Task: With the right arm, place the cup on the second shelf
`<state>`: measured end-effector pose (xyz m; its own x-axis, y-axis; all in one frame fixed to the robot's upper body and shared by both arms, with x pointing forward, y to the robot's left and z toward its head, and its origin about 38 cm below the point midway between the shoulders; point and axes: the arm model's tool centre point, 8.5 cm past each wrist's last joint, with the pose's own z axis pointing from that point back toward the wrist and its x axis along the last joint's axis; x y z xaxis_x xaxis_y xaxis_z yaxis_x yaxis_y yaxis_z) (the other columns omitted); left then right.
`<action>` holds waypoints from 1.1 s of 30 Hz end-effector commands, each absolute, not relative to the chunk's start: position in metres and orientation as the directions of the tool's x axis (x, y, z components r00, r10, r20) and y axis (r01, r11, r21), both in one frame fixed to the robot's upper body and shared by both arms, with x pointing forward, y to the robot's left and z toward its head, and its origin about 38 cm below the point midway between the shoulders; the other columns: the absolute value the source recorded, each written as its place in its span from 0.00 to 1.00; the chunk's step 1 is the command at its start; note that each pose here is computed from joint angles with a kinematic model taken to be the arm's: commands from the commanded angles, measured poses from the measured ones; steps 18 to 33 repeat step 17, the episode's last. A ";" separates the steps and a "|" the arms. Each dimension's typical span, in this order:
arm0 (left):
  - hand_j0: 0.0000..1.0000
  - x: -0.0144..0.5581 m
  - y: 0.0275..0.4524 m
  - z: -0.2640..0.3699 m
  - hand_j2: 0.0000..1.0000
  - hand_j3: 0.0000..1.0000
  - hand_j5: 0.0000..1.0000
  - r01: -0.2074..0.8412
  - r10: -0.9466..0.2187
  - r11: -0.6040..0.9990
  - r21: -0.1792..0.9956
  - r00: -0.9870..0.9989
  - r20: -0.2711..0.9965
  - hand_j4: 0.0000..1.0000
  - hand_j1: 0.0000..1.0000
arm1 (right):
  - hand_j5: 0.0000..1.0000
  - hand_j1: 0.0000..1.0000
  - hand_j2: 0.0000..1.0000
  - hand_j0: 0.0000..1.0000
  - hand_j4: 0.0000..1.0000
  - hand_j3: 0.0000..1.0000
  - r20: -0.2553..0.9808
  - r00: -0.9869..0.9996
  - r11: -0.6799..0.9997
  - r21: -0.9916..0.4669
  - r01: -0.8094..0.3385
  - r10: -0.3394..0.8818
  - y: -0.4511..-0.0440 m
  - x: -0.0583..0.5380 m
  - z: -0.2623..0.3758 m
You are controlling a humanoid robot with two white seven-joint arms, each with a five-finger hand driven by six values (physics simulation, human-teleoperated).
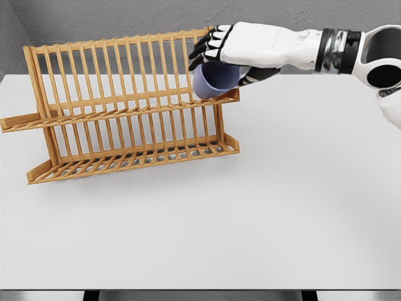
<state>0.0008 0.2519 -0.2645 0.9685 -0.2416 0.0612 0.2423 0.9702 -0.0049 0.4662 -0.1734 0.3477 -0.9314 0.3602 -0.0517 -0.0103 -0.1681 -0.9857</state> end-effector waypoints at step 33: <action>1.00 0.001 0.252 -0.264 1.00 1.00 1.00 0.242 -0.241 0.970 -0.005 0.968 0.061 1.00 1.00 | 1.00 1.00 1.00 1.00 1.00 1.00 0.330 -0.578 0.128 -0.923 -0.362 0.746 -0.373 0.429 0.189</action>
